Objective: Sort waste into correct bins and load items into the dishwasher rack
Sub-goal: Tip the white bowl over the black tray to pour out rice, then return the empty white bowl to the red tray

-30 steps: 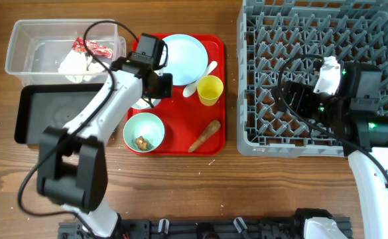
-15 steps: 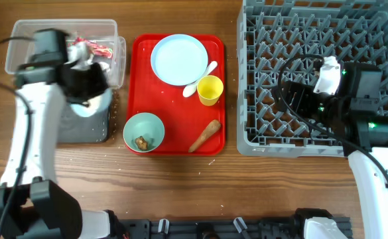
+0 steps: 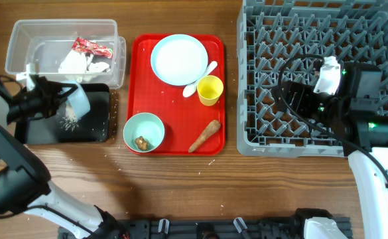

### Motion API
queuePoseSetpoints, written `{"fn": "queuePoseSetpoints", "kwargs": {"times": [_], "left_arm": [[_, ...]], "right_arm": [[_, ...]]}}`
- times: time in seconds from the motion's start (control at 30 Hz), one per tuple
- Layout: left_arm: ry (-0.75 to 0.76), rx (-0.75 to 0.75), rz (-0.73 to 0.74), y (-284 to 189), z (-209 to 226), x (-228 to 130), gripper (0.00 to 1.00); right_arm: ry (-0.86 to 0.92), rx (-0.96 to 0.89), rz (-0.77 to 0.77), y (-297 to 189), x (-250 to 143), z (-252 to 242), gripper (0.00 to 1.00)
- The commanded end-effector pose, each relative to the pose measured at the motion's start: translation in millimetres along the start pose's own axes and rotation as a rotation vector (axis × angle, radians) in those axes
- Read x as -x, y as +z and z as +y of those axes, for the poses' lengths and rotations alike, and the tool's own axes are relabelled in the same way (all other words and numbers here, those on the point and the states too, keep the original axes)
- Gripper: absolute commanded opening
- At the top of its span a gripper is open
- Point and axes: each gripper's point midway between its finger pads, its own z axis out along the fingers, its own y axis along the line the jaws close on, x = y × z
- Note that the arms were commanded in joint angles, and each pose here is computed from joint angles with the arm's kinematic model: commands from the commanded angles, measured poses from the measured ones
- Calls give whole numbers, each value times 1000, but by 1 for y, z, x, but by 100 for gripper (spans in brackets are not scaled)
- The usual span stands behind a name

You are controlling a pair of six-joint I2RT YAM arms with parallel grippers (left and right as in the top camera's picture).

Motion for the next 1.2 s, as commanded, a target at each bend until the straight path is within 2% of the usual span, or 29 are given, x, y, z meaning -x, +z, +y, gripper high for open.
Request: {"fn": "queuePoseSetpoints", "kwargs": {"times": [0.0,0.1,0.37,0.47,0.57,0.67,0.77,0.8,0.97,1.07,1.17], "left_arm": [[-73,-305,-60,-18,-11,15,4],[-118,-472,-103,-34,-16,26,4],[-328,-483,-65,-37,-16,15,4],[-451,-487,-35,-37,-16,13,4],[-320,-464,-67,-37,-11,22,4],[-468,-488,-28,-38,-20,12,4],[-376,-485,-50,-42,-28,13,4],[-426,-486,-38,-44,-32,10,4],[-215,-472,-75,-58,-73,2,4],[-69,-366,-47,-47,-95,-13,4],[103,-224,30,-14,-114,-36,4]], "right_arm": [[7,17,-16,-4,7,5,100],[8,18,-15,-4,7,5,100],[27,17,-12,-3,6,4,100],[29,16,-7,-3,5,4,100],[27,16,-10,-3,6,4,100],[29,15,-5,-3,5,4,100],[30,15,-4,-3,5,4,100],[28,16,-9,-3,6,4,100],[26,16,-13,-4,7,4,100],[24,1,-17,-3,7,2,100],[23,-27,-25,-4,9,-3,100]]}}
